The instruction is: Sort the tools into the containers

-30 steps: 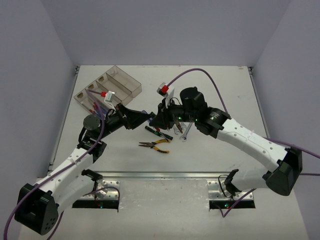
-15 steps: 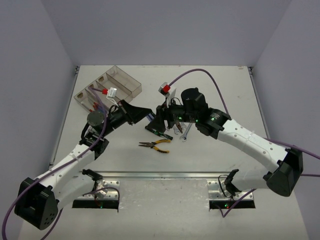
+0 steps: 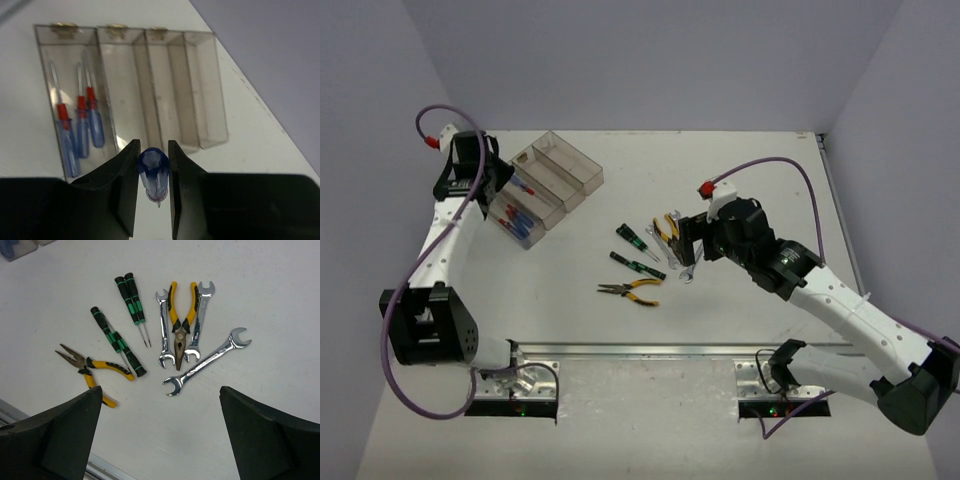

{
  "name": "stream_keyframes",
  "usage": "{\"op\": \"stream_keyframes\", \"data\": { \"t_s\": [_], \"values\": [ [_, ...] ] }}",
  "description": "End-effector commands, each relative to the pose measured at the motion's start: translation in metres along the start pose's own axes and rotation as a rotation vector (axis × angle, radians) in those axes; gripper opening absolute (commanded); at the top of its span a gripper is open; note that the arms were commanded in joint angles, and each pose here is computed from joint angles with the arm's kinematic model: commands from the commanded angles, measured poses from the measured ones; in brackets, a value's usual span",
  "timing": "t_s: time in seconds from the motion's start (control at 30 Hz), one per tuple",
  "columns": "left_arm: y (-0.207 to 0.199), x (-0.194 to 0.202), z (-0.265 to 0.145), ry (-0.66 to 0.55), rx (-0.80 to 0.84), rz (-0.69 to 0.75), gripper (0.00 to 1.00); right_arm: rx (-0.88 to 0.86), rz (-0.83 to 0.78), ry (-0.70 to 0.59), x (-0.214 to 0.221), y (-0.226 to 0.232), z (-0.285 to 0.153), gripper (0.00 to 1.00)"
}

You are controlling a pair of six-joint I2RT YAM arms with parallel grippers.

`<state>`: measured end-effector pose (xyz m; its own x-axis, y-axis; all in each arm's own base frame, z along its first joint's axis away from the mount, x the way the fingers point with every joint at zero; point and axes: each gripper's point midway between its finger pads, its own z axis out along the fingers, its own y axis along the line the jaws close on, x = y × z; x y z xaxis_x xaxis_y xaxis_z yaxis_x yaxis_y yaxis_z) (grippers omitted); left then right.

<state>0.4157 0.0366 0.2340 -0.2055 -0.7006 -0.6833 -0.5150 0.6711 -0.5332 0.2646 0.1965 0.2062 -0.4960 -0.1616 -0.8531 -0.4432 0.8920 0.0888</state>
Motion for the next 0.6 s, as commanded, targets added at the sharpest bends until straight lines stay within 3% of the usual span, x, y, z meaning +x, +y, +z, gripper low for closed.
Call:
{"op": "stream_keyframes", "data": {
  "t_s": [0.0,0.07,0.2,0.3,0.53,0.57],
  "values": [
    [0.061,-0.050,0.027,-0.110,-0.364,0.070,0.00,0.121,-0.023,0.002,0.011,-0.024,0.003,0.99],
    [0.073,-0.061,0.039,-0.113,-0.441,0.071,0.00,0.118,-0.025,0.011,0.013,-0.023,0.005,0.99],
    [0.105,-0.043,0.077,-0.048,-0.570,0.094,0.00,0.104,-0.026,0.011,0.013,-0.021,0.004,0.99],
    [0.116,-0.027,0.098,0.005,-0.581,0.094,0.00,0.096,-0.021,0.000,0.013,-0.020,0.002,0.99],
    [0.113,-0.023,0.096,-0.005,-0.534,0.068,0.00,0.063,-0.021,0.030,0.021,-0.013,0.009,0.99],
    [0.113,-0.022,0.097,-0.001,-0.533,0.068,0.06,0.061,-0.021,0.031,0.022,-0.013,0.010,0.99]
  ]
}}
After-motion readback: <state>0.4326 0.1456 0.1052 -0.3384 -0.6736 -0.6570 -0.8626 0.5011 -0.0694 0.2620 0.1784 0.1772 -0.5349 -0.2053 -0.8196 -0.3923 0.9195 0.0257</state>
